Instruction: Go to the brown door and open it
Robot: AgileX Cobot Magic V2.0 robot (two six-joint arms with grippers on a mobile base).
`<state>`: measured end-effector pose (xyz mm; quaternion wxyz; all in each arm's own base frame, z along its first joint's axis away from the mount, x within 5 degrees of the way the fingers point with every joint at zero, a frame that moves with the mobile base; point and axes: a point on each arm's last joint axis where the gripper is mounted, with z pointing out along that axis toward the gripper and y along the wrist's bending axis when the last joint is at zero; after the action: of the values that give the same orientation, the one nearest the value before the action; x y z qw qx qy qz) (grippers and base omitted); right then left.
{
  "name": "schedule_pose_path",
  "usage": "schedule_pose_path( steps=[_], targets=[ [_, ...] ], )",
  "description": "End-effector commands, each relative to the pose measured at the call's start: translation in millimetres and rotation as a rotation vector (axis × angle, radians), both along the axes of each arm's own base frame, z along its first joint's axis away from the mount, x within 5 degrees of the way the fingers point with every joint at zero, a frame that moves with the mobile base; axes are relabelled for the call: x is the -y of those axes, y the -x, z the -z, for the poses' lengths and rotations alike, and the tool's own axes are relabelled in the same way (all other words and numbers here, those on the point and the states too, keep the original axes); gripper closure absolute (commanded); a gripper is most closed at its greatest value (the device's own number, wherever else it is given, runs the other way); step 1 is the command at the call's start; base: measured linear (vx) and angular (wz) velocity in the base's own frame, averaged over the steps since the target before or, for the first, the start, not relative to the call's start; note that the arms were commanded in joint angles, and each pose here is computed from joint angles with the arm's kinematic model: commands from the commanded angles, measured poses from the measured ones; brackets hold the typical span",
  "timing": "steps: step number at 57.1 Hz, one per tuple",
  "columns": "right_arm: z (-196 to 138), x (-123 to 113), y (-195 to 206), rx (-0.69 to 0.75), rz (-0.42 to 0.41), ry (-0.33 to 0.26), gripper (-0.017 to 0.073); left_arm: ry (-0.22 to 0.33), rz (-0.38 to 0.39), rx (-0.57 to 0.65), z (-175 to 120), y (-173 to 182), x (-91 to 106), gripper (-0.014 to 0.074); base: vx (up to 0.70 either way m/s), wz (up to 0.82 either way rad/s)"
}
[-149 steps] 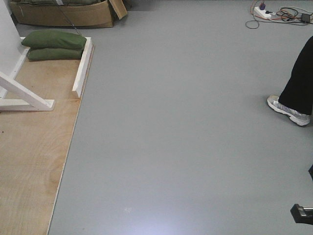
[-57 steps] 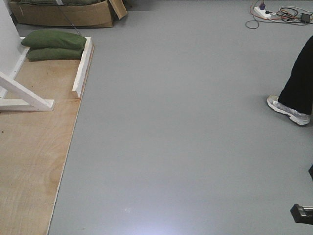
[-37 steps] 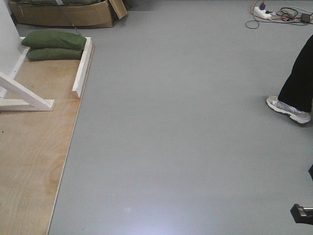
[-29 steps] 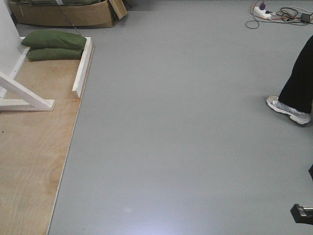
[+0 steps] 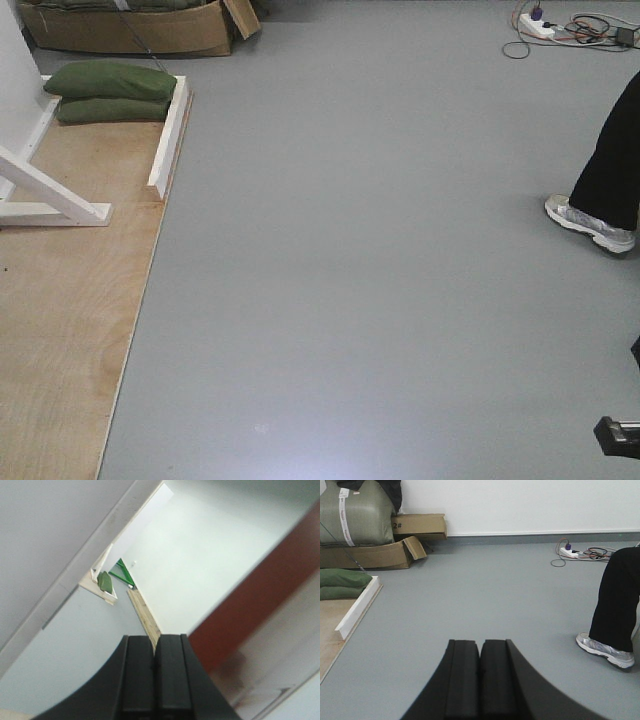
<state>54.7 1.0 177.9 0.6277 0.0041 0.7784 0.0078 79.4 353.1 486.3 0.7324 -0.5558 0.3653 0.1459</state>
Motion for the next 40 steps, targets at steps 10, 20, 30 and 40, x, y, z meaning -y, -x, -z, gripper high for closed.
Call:
schedule_pose_path(
  steps=[10,20,30,40],
  targets=[
    [-6.0,0.8,-0.8,0.088,0.009,0.007,0.0559,-0.087,0.05,0.033,-28.7,-2.1,-29.6,0.0597,0.0,0.0],
    [-6.0,0.8,-0.8,0.088,0.009,0.007,0.0559,-0.084,0.137,0.035,-26.0,-13.1,-54.7,0.0597,0.0,0.0],
    [-6.0,0.8,-0.8,0.088,0.009,0.007,0.0559,-0.014,0.208,0.13,-15.2,-20.6,-74.4,0.0597,0.0,0.0],
    [-6.0,0.8,-0.8,0.088,0.009,0.007,0.0559,0.082,0.311,0.237,-10.5,-36.6,-75.1,0.0597,0.0,0.0]
  ],
)
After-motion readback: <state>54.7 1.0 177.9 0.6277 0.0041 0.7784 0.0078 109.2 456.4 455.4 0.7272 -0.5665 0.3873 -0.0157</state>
